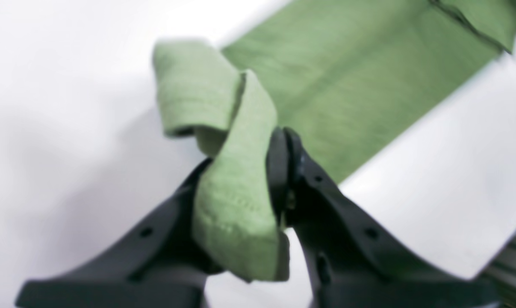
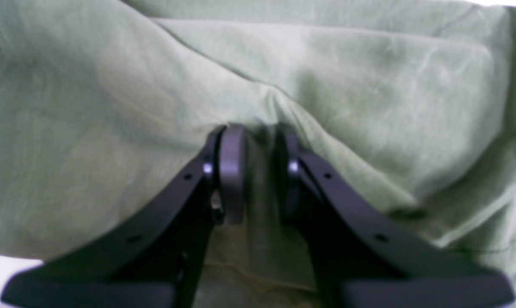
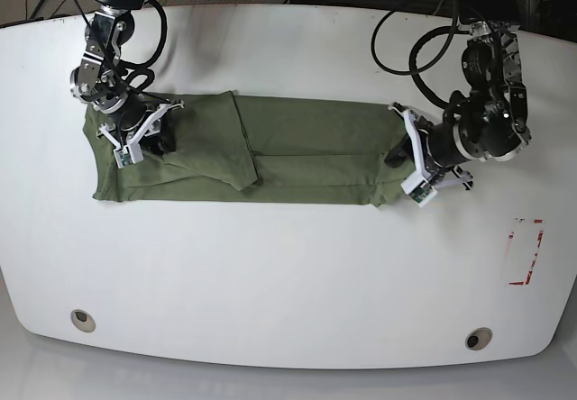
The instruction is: Layout the t-shirt on the table in an organized manner, then fold the t-shirt properly
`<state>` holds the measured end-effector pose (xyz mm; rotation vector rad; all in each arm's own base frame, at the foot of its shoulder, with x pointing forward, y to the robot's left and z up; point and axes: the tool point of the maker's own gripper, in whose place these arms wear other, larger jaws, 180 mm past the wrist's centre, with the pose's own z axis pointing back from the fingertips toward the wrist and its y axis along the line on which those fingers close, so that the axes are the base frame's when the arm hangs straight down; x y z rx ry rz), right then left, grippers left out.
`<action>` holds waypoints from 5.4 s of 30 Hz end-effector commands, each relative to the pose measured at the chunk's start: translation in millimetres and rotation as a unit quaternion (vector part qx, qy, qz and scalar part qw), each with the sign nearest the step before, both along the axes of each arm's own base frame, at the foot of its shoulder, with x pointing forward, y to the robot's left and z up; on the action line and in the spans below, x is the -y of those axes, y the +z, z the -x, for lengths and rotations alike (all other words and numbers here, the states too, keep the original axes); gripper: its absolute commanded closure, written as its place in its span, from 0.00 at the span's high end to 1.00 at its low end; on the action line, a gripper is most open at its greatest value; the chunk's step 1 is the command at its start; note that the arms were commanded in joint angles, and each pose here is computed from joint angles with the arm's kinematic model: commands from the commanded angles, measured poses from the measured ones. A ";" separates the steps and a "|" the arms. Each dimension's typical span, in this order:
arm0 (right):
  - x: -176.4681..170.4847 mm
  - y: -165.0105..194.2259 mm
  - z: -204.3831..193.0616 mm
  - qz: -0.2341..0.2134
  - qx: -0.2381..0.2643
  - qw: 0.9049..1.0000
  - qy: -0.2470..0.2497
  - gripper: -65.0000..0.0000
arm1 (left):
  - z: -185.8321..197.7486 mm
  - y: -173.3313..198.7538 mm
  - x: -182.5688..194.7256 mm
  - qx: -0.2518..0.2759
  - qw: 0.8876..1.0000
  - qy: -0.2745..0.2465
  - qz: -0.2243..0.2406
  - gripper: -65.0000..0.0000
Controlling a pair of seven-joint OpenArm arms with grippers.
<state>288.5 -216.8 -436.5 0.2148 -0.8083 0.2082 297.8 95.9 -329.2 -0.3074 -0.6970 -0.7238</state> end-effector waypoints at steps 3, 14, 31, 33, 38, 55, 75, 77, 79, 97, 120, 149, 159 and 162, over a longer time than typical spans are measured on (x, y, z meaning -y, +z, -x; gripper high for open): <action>9.5 -21.2 19.9 0.043 -0.065 0.997 0.009 0.19 | -5.8 16.4 35.4 0.025 0.999 -0.023 0.043 0.06; 8.8 -21.7 20.7 0.042 -0.065 0.997 0.009 0.19 | -14.8 23.2 83.0 0.012 0.993 -0.020 0.114 0.06; 8.8 -21.7 21.1 0.042 -0.065 0.997 0.010 0.19 | -30.6 16.7 93.2 -0.002 0.994 -0.004 0.109 0.06; 8.8 -21.7 21.1 0.042 -0.065 0.997 0.010 0.19 | -33.0 18.8 93.2 0.001 0.994 -0.004 0.110 0.06; 8.8 -21.7 21.1 0.042 -0.065 0.997 0.010 0.19 | -34.9 23.3 101.6 0.002 0.993 -0.004 0.121 0.09; 9.4 -24.1 23.8 0.047 -0.079 0.996 0.012 0.19 | -39.7 47.2 137.9 0.004 0.988 -0.009 0.157 0.54; 3.0 -13.4 16.6 0.050 -0.062 0.997 0.015 0.19 | -47.0 20.8 76.4 -0.013 0.991 0.056 0.124 0.55; 2.3 -13.5 16.6 0.049 -0.062 0.997 0.015 0.19 | -43.3 8.8 65.5 -0.029 0.990 0.071 0.122 0.55; 1.7 -13.6 16.6 0.048 -0.062 0.997 0.015 0.19 | -42.8 1.0 57.4 -0.041 0.988 0.086 0.124 0.55; -13.3 -17.3 17.7 0.046 -0.066 0.996 0.038 0.19 | -31.4 -38.0 64.2 -0.087 0.983 0.086 0.137 0.53; -12.4 -16.3 16.4 0.046 -0.064 0.996 0.037 0.19 | -24.6 -15.1 89.4 -0.039 0.992 -0.001 0.117 0.08; -12.9 -15.9 16.1 0.047 -0.064 0.996 0.037 0.19 | -7.6 14.4 147.9 0.018 0.988 -0.141 0.067 0.53; -12.9 -15.9 16.1 0.047 -0.064 0.996 0.037 0.19 | -45.0 1.5 142.1 -0.011 0.993 -0.066 0.098 0.53; -13.5 -16.0 16.1 0.046 -0.064 0.996 0.037 0.19 | -51.2 -4.3 142.1 -0.021 0.993 -0.057 0.102 0.53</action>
